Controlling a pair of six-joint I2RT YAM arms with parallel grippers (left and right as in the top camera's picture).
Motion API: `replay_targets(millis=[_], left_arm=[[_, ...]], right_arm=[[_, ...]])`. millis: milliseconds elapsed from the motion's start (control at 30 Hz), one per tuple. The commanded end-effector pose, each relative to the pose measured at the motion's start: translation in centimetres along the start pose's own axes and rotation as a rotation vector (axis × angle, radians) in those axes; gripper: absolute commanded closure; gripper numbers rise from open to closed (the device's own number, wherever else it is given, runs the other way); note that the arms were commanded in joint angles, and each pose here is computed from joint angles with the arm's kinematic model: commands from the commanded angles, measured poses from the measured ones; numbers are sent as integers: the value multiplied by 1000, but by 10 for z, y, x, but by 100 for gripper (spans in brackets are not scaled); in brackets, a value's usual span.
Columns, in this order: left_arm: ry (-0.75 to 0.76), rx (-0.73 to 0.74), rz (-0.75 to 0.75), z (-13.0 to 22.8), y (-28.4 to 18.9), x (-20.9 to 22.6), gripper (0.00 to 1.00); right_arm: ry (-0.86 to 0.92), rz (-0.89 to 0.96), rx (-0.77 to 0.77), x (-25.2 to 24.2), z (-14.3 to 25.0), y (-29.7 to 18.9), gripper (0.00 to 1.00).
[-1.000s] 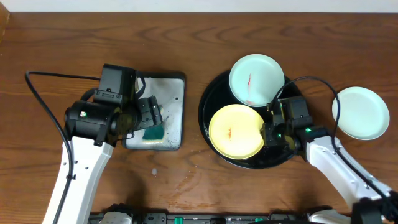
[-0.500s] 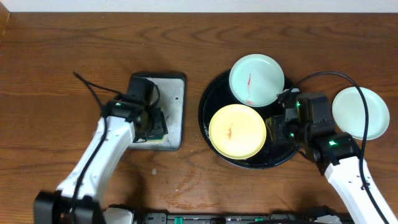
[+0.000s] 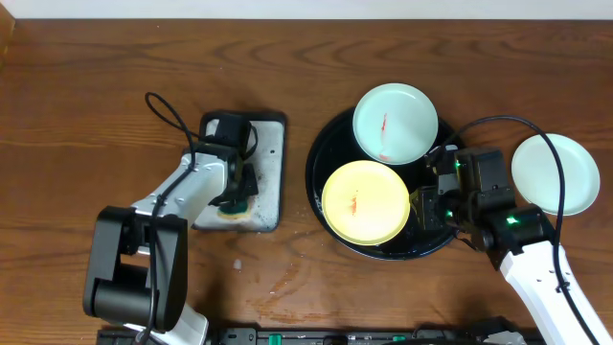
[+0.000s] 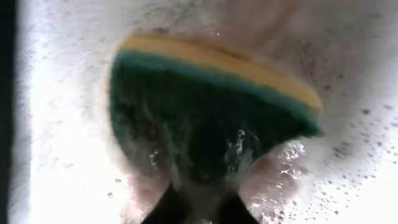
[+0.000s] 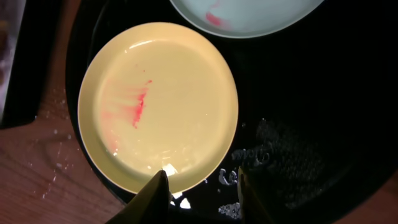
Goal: Clean dirty plates on tray and stack at the side
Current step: 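Pick up the sponge from the basin with the left gripper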
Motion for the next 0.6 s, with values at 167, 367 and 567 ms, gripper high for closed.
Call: replay_targets(millis=[167,367,567], left_arm=[[6,39,-9,3,-18,3,92],[6,-35,44,4,-56,8,93],[27,13,157,8,-66,0,93]], right_arm=[[-16,-15,-8,3,-2,-2,66],[-16,-6,-11,2,-2,-2,64],[16,42,37,-4,-1,11,60]])
Point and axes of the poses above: each gripper's point midway between its finger pads, its own y axis out along the fingers, its own x axis along the line the jaws close on, z = x × y, the point moved 10 cm from there along -y, back along the fingers, and after that the axes turned 12 degrees about -y, right-handed, at the moved point
